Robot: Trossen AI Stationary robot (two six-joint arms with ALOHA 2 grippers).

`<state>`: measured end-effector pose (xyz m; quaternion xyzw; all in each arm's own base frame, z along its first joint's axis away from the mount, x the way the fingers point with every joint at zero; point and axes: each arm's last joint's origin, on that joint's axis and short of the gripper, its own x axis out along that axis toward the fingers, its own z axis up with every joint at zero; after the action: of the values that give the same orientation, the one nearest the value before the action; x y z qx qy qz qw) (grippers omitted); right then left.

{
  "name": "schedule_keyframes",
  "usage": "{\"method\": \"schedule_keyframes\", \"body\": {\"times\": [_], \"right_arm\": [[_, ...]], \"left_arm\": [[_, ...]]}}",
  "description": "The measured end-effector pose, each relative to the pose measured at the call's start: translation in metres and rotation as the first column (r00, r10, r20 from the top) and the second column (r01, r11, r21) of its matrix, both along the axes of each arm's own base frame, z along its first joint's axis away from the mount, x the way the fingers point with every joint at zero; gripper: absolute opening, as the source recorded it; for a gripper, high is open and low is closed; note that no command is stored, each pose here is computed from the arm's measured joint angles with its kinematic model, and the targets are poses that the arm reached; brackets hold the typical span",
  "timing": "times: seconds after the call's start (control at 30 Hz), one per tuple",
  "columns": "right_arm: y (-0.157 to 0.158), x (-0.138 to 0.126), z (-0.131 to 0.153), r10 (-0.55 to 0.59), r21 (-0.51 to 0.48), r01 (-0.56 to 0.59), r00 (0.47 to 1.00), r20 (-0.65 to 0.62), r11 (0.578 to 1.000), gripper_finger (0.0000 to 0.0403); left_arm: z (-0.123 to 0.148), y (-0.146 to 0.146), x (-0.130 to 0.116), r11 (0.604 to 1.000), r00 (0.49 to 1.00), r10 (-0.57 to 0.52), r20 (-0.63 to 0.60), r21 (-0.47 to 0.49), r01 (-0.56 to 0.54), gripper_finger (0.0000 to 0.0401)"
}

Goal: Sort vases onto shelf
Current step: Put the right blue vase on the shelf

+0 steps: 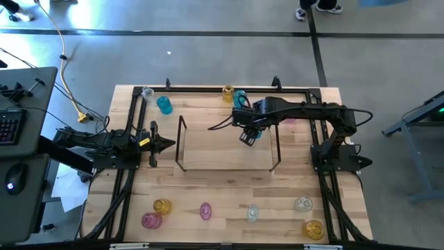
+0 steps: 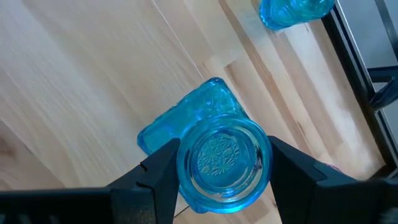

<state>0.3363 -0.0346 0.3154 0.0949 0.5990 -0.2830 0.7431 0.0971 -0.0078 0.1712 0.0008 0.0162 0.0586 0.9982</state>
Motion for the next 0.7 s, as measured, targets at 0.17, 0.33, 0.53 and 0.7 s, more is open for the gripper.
{"method": "schedule_keyframes", "body": {"times": [0.17, 0.33, 0.53, 0.7], "right_arm": [[0.001, 0.003, -0.001, -0.008, 0.005, 0.008, 1.000, 0.029, 1.000, 0.0176], [0.002, 0.004, -0.005, -0.016, 0.008, 0.015, 0.999, 0.032, 1.000, 0.0176], [0.007, 0.002, -0.025, -0.002, 0.015, 0.003, 1.000, -0.027, 1.000, 0.0176], [0.009, 0.002, -0.026, 0.000, 0.015, 0.000, 1.000, -0.024, 1.000, 0.0176]], "left_arm": [[0.000, 0.000, 0.000, 1.000, 1.000, 0.000, 0.000, -0.001, 0.000, 0.0005], [0.000, 0.000, 0.000, 1.000, 1.000, 0.000, 0.000, 0.000, 0.000, 0.0005], [0.000, 0.000, 0.000, 1.000, 1.000, 0.000, 0.000, 0.000, 0.000, 0.0005], [0.000, 0.000, 0.000, 1.000, 1.000, 0.000, 0.001, 0.000, 0.000, 0.0005]]}}
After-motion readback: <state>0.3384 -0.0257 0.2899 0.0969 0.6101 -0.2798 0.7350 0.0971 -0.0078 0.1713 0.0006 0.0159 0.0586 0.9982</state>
